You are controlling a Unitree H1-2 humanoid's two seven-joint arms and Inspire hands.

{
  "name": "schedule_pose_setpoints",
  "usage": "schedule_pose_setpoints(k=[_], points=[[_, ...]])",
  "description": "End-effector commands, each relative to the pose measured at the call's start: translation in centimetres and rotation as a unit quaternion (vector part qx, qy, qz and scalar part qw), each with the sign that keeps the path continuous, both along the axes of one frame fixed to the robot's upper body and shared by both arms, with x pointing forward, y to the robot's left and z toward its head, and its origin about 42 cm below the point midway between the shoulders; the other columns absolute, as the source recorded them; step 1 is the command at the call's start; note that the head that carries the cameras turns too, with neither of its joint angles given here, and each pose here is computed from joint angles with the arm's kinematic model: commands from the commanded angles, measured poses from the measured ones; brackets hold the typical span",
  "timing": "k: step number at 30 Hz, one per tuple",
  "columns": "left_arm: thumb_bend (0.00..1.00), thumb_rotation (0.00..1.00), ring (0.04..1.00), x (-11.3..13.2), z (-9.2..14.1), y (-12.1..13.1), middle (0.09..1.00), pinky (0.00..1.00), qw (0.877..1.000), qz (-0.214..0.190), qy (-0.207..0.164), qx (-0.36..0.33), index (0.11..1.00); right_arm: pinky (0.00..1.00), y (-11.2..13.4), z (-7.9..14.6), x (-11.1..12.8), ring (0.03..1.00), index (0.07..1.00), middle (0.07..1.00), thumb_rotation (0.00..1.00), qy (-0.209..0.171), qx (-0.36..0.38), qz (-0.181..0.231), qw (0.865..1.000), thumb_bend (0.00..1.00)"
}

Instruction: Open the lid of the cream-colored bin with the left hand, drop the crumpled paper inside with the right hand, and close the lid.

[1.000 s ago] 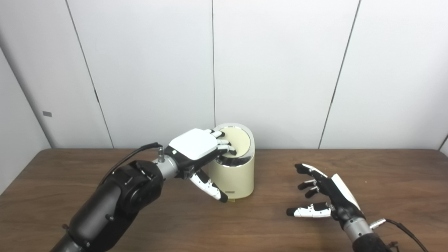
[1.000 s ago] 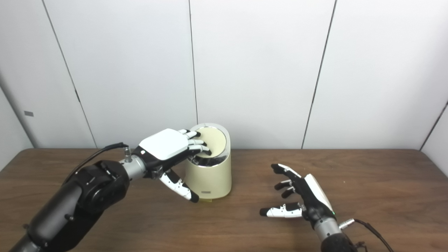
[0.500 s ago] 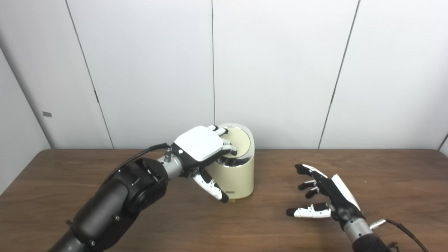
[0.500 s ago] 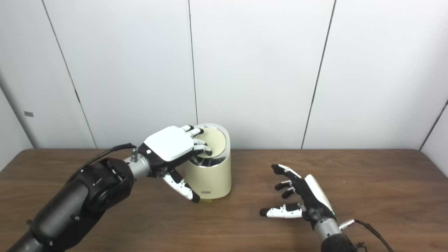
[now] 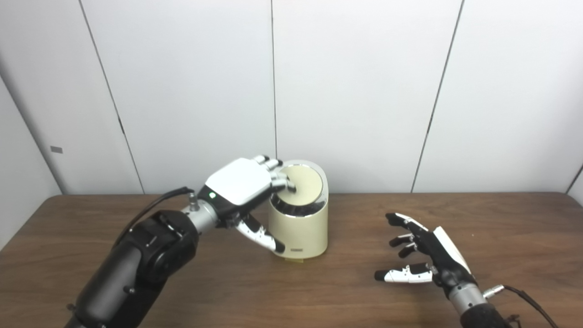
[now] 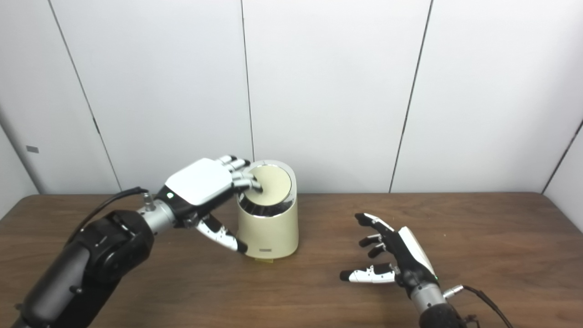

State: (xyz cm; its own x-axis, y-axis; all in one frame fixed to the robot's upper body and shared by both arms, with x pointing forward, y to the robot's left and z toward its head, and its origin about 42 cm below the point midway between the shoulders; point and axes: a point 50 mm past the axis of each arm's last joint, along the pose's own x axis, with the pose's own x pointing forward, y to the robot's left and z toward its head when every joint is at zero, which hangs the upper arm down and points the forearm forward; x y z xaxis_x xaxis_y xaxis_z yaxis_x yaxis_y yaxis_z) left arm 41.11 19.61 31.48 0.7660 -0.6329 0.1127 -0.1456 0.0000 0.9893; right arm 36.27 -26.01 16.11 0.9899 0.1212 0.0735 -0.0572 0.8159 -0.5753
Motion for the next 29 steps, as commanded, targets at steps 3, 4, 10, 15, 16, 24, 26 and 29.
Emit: schedule_pose_setpoints(k=[3, 4, 10, 15, 16, 24, 26, 29], points=[[0.87, 0.53, 0.982, 0.3, 2.5, 0.4, 0.903, 0.98, 0.997, 0.004, -0.070, -0.045, 0.884, 0.53, -0.3, 2.3, 0.9, 0.670, 0.847, 0.853, 0.18, -0.045, -0.005, 0.004, 0.999, 0.82], [0.86, 0.54, 0.981, 0.3, 2.4, 0.6, 0.904, 0.99, 0.996, 0.007, -0.074, -0.054, 0.884, 0.53, -0.3, 2.3, 0.9, 0.669, 0.847, 0.853, 0.18, -0.046, -0.006, 0.004, 0.999, 0.82], [0.85, 0.47, 0.962, 0.3, 1.5, 1.4, 0.900, 0.95, 0.985, 0.021, -0.050, -0.166, 0.875, 0.54, -0.3, 2.4, 0.8, 0.672, 0.847, 0.851, 0.17, -0.044, -0.009, 0.002, 0.999, 0.82], [0.82, 0.38, 0.880, -0.4, -1.2, 2.2, 0.900, 0.72, 0.952, 0.025, 0.047, -0.301, 0.890, 0.55, -0.4, 2.3, 0.8, 0.675, 0.844, 0.849, 0.18, -0.048, 0.000, 0.001, 0.999, 0.83], [0.81, 0.38, 0.880, -0.7, -1.9, 2.3, 0.899, 0.72, 0.940, 0.027, 0.066, -0.333, 0.894, 0.54, -0.4, 2.3, 0.9, 0.673, 0.844, 0.848, 0.17, -0.050, 0.002, 0.002, 0.999, 0.83], [0.81, 0.35, 0.806, -2.7, -9.2, 3.2, 0.838, 0.68, 0.828, 0.061, 0.164, -0.532, 0.883, 0.54, 0.1, 2.4, 0.4, 0.679, 0.827, 0.821, 0.19, -0.076, 0.034, -0.007, 0.996, 0.83], [0.79, 0.37, 0.779, -3.0, -10.4, 3.4, 0.818, 0.70, 0.818, 0.066, 0.166, -0.546, 0.879, 0.54, 0.2, 2.4, 0.3, 0.677, 0.825, 0.821, 0.18, -0.081, 0.041, -0.007, 0.996, 0.82], [0.79, 0.37, 0.755, -3.5, -12.0, 3.6, 0.802, 0.71, 0.805, 0.072, 0.172, -0.564, 0.875, 0.55, 0.5, 2.5, -0.2, 0.680, 0.827, 0.823, 0.19, -0.091, 0.054, -0.008, 0.994, 0.80]])
